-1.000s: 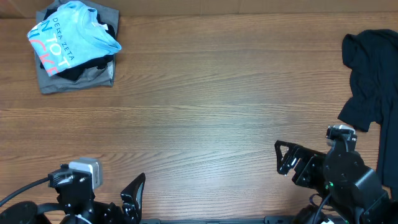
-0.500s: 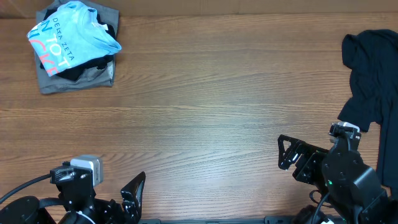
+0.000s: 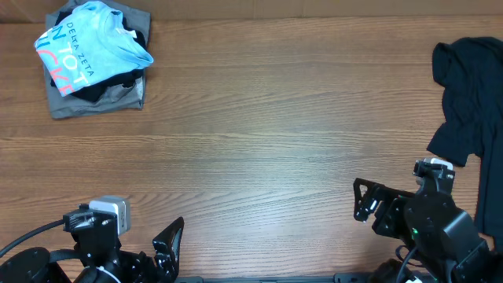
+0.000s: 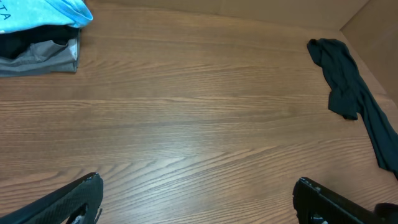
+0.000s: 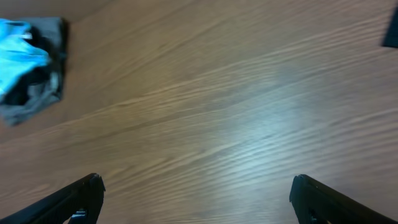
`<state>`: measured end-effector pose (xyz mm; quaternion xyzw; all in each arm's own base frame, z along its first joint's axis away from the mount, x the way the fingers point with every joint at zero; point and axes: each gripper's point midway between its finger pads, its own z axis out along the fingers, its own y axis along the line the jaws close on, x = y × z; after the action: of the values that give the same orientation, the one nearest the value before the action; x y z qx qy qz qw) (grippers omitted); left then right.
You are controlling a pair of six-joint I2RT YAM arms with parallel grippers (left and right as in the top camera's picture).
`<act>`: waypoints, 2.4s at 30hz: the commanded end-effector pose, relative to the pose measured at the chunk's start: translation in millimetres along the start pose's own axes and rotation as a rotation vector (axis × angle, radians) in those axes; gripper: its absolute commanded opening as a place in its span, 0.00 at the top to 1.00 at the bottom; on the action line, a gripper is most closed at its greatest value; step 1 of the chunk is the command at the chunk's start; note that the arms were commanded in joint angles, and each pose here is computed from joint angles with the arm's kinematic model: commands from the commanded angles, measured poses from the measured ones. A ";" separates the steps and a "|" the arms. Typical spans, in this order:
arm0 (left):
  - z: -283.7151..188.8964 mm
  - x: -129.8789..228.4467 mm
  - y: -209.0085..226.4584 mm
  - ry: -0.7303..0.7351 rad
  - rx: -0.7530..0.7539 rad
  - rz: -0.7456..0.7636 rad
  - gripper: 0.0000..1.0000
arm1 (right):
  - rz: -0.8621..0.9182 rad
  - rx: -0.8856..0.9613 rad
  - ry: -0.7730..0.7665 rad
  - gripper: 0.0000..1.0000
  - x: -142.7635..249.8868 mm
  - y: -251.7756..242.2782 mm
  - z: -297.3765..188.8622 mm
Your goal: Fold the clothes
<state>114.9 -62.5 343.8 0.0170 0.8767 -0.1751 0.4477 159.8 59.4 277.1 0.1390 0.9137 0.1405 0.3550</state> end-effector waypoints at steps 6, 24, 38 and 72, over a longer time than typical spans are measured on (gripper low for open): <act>-0.8 0.6 -2.0 -0.005 0.008 0.030 0.00 | 0.140 0.092 -0.178 0.00 -15.9 -48.7 -29.5; -0.8 0.6 -2.0 -0.005 0.008 0.030 0.00 | 0.272 0.112 -0.579 0.00 -31.1 -90.2 -22.0; -0.8 0.6 -2.1 -0.005 0.009 0.030 0.00 | 0.116 -0.196 -0.891 0.00 -47.5 -70.8 77.8; -0.8 0.6 -2.1 -0.005 0.009 0.030 0.00 | 0.114 -0.164 -0.788 0.00 -20.4 -86.0 124.5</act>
<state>115.1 -62.5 343.0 0.0166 0.8772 -0.1756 0.4466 246.4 -7.3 172.8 0.2069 0.6843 0.1698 0.6783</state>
